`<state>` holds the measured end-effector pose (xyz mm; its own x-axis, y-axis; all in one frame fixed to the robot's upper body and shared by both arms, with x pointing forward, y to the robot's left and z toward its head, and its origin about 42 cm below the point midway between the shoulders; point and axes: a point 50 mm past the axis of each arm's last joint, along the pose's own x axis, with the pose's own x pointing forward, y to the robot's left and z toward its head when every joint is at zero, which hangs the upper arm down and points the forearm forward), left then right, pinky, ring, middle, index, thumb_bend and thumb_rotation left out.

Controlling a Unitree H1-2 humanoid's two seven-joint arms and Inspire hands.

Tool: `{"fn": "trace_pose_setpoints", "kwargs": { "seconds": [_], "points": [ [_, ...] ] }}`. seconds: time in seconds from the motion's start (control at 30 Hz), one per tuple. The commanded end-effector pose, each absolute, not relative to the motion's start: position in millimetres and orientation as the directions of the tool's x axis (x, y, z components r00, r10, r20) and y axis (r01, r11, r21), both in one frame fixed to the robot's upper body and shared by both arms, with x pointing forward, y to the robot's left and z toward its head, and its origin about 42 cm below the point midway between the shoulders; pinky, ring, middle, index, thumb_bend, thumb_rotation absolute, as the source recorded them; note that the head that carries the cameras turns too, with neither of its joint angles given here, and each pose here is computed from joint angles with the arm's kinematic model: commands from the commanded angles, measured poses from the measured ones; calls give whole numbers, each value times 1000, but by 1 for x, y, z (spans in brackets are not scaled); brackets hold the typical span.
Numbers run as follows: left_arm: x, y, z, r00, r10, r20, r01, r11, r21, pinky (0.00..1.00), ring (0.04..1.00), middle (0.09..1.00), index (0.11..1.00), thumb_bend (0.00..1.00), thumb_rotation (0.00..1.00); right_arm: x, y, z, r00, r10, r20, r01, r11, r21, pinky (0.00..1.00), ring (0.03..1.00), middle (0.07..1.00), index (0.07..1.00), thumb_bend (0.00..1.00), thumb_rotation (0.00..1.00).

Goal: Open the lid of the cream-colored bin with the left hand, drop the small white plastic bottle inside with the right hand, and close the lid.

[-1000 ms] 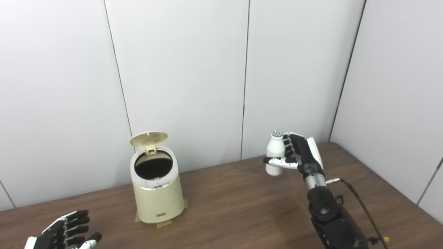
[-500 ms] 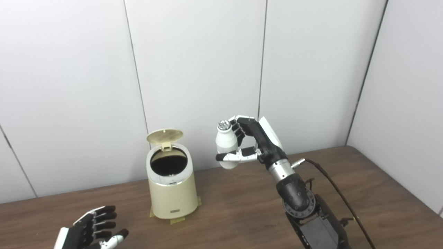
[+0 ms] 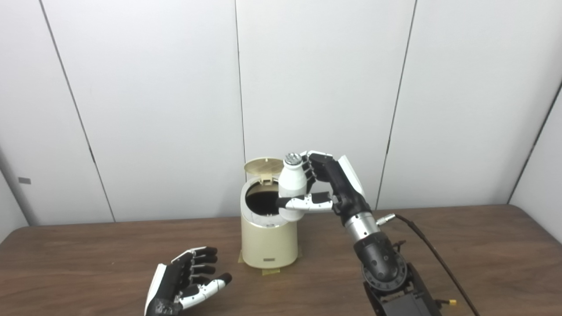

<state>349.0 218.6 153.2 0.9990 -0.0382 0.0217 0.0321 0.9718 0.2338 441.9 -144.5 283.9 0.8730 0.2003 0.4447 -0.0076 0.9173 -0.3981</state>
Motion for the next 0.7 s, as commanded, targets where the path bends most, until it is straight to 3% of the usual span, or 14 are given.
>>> {"fn": "trace_pose_setpoints", "kwargs": {
  "seconds": [0.0,0.67],
  "points": [
    [359,212,174,992,-49,117,22,974,225,600,671,704,716,745,136,449,-138,316,827,207,523,12,923,-385,290,374,468,546,512,0],
    [356,202,175,991,-62,116,37,977,209,604,669,702,717,737,107,489,-110,319,797,283,533,-45,909,-415,302,380,483,537,512,0]
  ]
}}
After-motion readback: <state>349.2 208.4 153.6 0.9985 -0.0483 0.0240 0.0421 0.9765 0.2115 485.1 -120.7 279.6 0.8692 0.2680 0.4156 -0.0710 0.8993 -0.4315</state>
